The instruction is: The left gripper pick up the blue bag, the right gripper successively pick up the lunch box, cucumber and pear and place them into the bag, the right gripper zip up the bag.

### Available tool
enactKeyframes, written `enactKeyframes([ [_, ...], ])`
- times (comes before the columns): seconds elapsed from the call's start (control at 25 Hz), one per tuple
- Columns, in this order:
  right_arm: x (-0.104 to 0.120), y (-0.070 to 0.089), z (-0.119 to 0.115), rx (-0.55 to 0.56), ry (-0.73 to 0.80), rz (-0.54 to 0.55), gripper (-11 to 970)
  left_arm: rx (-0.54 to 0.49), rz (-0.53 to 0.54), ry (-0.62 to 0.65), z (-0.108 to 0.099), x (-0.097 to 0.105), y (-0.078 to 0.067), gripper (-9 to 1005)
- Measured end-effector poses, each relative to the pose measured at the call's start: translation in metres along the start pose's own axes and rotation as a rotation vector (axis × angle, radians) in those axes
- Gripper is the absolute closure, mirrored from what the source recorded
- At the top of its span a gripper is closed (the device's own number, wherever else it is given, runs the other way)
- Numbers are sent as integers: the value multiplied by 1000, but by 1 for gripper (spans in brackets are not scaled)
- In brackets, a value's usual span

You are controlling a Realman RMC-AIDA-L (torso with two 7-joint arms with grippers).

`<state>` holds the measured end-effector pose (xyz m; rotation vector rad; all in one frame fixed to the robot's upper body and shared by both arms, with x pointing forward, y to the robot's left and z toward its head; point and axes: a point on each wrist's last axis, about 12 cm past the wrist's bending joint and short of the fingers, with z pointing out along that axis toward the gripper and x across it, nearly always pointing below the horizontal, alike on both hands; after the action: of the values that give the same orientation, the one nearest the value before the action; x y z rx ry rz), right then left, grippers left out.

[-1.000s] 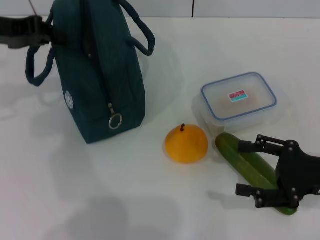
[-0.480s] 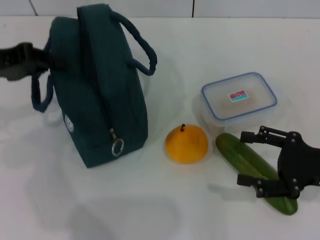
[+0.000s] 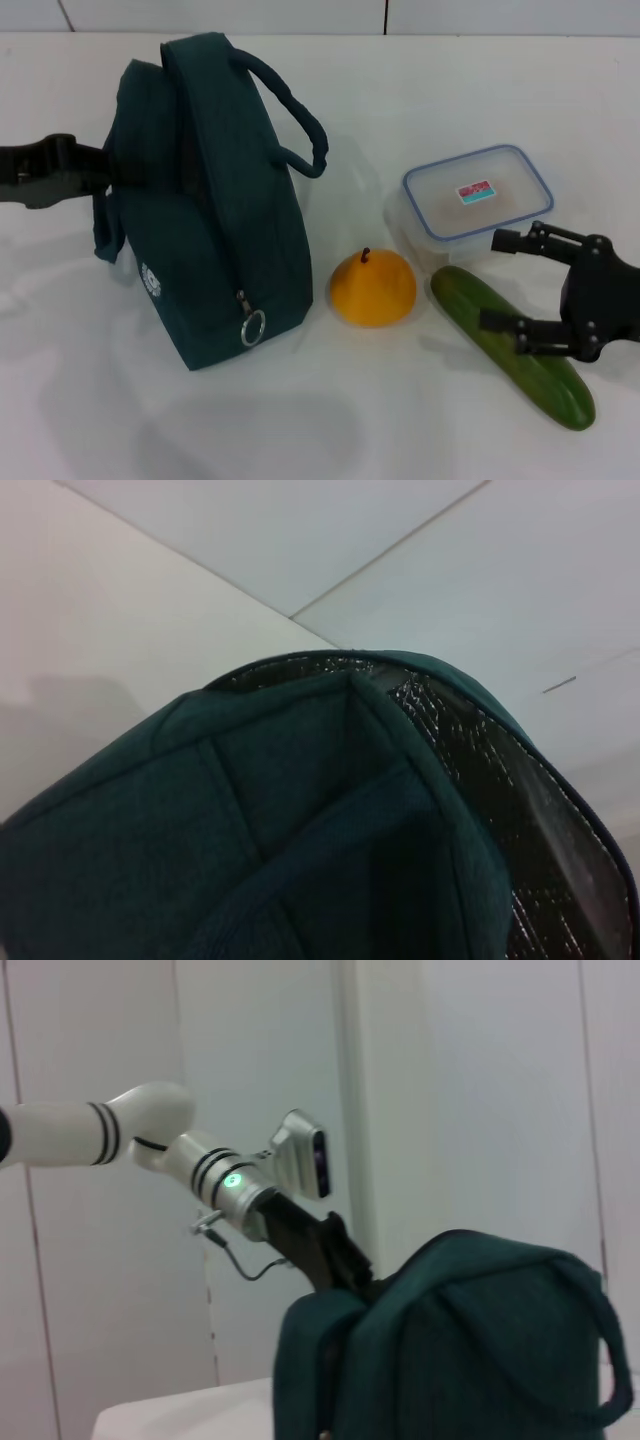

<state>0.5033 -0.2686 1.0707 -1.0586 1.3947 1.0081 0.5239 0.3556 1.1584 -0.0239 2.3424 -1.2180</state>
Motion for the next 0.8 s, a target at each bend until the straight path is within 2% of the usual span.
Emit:
enactKeyframes([
  [0.28,-2,-7,-2,59,-11,11,134,-7,15,-3,-3,6,-4,942],
  [0.44,-3,-18,-7,150,-24,77,134,1,34,5,2,6,-6,942],
  [0.64,-7,-38,-27,339,-86,223,134,15,37,8,7,7,-8,942],
  [0.8,-6,-58,-39,507,-119,409,135,37,41,1,9,7,-12,942],
])
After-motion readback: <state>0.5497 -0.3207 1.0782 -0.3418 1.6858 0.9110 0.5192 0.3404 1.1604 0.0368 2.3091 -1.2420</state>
